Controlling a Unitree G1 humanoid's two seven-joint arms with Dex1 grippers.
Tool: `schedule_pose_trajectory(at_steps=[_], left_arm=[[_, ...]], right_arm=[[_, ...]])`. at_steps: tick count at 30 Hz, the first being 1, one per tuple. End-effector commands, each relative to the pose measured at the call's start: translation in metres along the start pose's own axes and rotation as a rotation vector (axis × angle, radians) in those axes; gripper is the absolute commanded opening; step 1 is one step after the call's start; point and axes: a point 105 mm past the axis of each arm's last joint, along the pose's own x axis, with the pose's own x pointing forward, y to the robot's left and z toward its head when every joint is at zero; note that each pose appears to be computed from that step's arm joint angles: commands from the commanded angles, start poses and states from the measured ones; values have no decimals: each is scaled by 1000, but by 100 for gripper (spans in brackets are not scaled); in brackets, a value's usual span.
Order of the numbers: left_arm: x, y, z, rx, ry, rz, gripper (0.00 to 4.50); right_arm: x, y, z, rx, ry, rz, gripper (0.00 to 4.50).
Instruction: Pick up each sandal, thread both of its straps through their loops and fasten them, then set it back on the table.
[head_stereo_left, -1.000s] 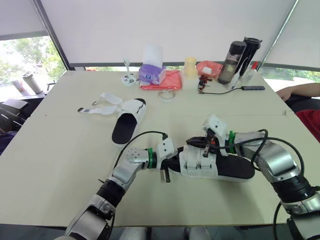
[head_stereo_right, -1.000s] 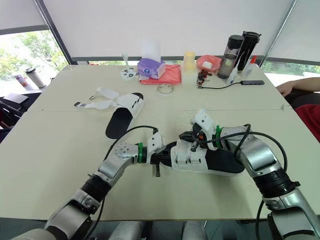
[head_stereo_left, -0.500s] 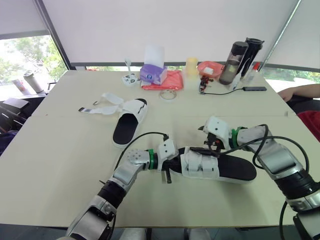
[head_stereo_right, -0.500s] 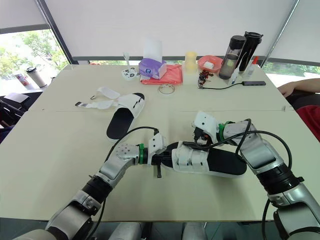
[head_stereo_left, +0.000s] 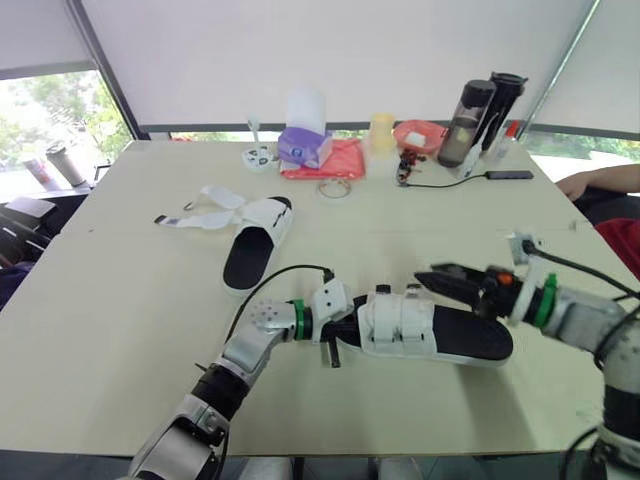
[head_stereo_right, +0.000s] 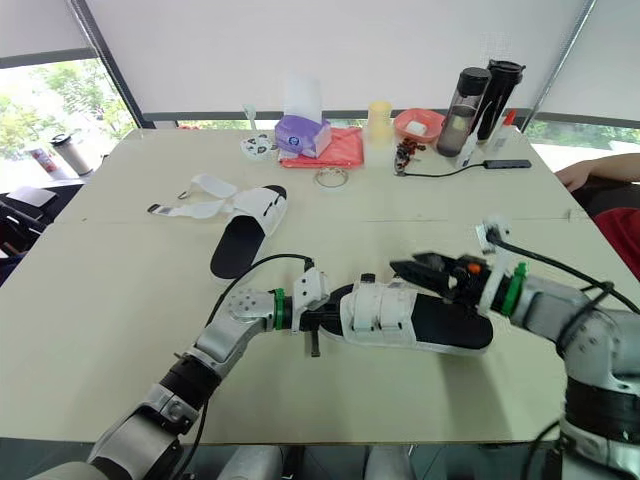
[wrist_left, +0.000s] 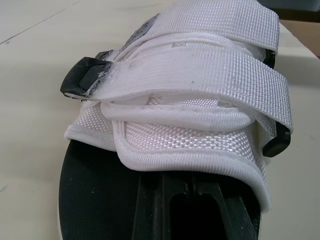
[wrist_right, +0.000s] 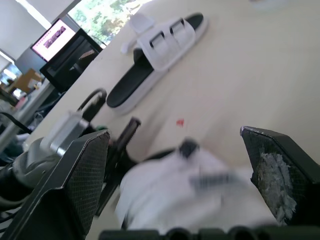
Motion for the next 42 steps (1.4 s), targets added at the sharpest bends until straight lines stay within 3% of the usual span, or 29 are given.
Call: schedule_pose_trajectory(at_steps=[1,10,26,34,42], left_arm=[[-18,-4,-51,-134,156,42,0],[-24,-1,-44,-117,137,49,0],[-43,0,-43,-20,184,90,0],[-81,-6,-12,-46,106,129,0],[-111,-20,10,-61,113,80,0]], right_arm=[[-13,7,-10,8,69,-9,446],[-13,2,-34,62,115,-14,446],[18,13,-39,141,104,105,446],[23,16,-38,158,88,135,446],[37,24,-38,199,87,204,446]])
